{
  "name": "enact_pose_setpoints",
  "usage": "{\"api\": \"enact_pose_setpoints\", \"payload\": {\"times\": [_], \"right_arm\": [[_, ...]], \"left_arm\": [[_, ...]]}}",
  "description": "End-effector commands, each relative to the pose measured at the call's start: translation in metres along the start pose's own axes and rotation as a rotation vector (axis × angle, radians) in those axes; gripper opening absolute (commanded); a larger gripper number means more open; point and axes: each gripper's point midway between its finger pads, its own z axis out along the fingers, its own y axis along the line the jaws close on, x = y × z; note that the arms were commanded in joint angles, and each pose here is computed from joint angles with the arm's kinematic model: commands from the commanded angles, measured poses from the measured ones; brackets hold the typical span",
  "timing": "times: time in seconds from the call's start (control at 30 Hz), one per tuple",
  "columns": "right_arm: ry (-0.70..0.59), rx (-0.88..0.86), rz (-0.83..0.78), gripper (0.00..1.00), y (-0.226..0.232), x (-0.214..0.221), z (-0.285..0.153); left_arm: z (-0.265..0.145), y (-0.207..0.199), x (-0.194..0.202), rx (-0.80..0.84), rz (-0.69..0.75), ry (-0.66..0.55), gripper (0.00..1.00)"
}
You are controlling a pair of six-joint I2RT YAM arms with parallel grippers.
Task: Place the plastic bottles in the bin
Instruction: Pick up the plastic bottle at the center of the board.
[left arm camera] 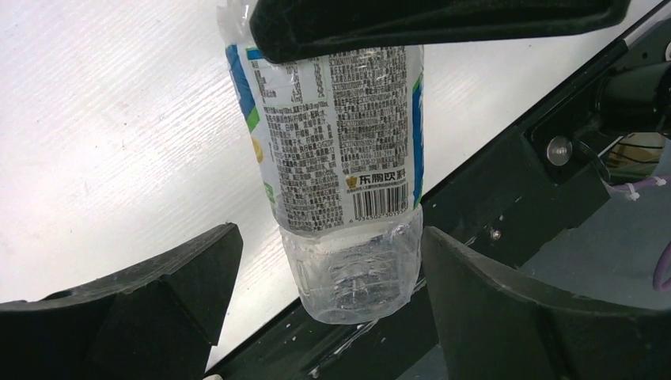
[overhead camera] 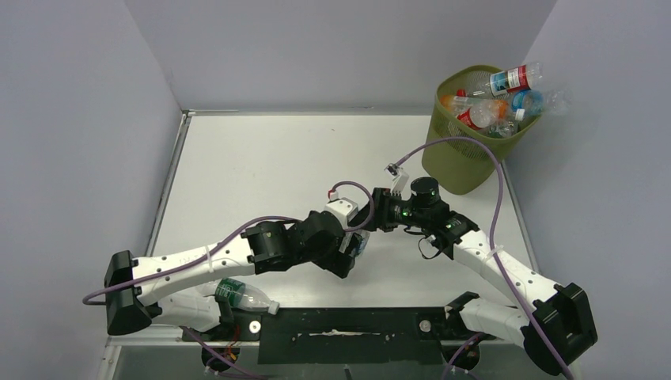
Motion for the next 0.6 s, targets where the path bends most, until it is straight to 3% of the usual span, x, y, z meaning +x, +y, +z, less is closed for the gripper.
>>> {"api": "enact_pose_setpoints", "payload": {"times": [0.0, 0.57], "right_arm": [[-0.033, -0.046, -0.031, 0.47, 0.013, -0.010, -0.002], [-0.025, -0.023, -0.030, 0.47, 0.005, -0.009, 0.001]], "left_arm": [[-0.012, -0.006, -0.025, 0.028, -0.036, -0.097, 0.84], [-0.053, -0.011, -0.061, 0.081, -0.080, -0.241, 0.86]]}}
